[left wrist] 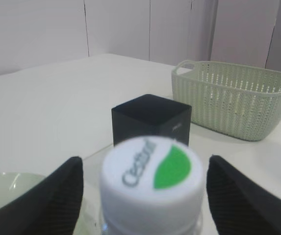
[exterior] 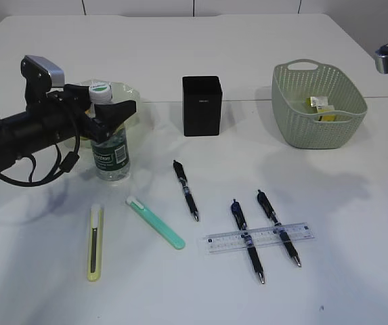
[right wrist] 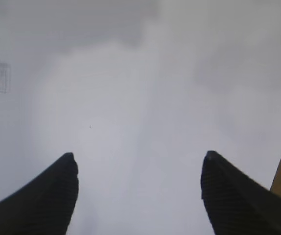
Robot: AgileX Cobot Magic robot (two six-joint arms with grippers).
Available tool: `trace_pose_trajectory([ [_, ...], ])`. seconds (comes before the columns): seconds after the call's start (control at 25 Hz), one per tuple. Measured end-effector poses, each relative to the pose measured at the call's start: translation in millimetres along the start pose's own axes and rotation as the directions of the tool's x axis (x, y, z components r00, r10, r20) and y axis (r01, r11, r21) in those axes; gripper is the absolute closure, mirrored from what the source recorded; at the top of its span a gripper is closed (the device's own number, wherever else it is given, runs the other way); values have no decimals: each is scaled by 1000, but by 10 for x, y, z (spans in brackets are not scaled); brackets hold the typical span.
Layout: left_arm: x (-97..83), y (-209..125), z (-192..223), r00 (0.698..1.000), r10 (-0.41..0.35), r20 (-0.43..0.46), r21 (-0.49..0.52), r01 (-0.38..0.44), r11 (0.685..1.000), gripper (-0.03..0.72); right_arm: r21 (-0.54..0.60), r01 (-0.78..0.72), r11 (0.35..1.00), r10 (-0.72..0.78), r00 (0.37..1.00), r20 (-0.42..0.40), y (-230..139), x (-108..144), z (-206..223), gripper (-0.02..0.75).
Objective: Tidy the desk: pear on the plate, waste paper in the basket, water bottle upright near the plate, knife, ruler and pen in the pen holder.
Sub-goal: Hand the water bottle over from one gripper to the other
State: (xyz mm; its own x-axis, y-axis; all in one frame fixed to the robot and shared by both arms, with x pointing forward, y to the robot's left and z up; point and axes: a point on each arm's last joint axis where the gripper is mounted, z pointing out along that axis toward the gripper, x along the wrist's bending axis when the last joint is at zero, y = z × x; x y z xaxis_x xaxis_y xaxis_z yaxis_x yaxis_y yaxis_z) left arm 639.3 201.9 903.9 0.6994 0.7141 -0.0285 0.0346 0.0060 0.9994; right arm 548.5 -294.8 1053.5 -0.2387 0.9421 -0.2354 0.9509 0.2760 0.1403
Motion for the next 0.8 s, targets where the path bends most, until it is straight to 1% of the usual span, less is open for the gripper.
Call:
trace_pose_trajectory([
  [0.4,-33,475,-41,998,67,-7,-96,-68,993,136,10,0,1000,0,1000,-1,-9,1,0,162],
  [0.64,-12,556,-52,998,57,-39,-124,-62,990,136,10,0,1000,0,1000,-1,-9,1,0,162],
  [0.8,45,566,-76,997,42,-71,-134,-51,990,136,14,0,1000,0,1000,-2,-13,2,0,162],
])
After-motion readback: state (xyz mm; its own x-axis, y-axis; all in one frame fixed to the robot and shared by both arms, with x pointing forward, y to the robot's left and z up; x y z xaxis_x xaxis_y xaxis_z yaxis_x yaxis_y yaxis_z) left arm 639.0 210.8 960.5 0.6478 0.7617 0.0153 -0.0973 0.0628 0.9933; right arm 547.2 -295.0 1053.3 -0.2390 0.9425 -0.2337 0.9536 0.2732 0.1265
